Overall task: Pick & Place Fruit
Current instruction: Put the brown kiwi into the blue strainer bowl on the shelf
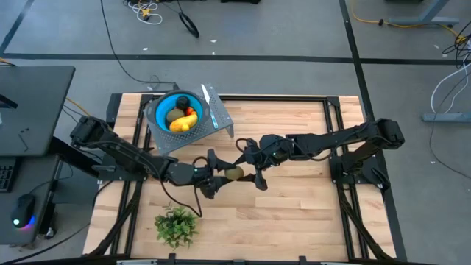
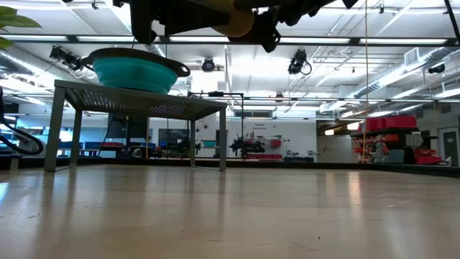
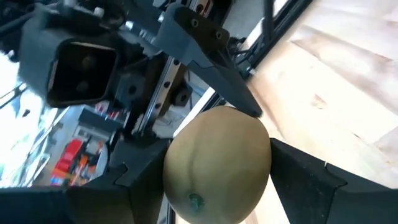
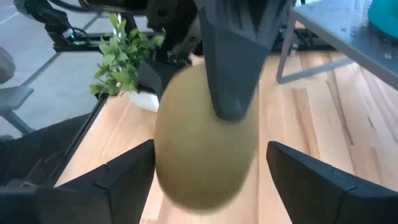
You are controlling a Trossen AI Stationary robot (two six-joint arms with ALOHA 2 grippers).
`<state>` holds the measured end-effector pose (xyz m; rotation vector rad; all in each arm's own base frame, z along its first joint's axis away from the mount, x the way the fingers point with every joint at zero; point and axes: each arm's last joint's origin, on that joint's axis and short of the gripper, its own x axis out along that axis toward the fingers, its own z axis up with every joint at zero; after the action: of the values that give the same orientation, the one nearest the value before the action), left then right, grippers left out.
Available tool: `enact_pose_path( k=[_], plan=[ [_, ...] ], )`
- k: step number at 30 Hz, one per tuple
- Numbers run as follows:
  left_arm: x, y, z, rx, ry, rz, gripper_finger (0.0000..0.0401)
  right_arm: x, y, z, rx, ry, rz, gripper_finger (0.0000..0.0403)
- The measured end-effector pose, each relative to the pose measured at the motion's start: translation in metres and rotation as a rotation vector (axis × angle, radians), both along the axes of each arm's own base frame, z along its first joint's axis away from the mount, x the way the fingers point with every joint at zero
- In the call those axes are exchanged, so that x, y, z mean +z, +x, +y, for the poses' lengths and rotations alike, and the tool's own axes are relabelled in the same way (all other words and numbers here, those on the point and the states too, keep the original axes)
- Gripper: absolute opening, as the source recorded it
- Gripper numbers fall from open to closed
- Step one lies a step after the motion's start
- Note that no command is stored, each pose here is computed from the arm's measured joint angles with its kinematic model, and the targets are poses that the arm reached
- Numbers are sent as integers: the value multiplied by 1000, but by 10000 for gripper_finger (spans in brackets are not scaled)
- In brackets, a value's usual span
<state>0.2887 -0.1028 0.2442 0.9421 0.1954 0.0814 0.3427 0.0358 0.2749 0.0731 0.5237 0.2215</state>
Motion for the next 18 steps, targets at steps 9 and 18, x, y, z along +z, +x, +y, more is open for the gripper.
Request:
enact_pose_path(
  k=[9, 18],
  plan=[
    [4, -6, -8, 100, -145, -57, 259, 26, -26, -12, -73, -36, 0, 312],
    [34, -14, -2, 285, -88, -145, 258, 36, -52, -18, -196, -119, 83, 312]
  ],
)
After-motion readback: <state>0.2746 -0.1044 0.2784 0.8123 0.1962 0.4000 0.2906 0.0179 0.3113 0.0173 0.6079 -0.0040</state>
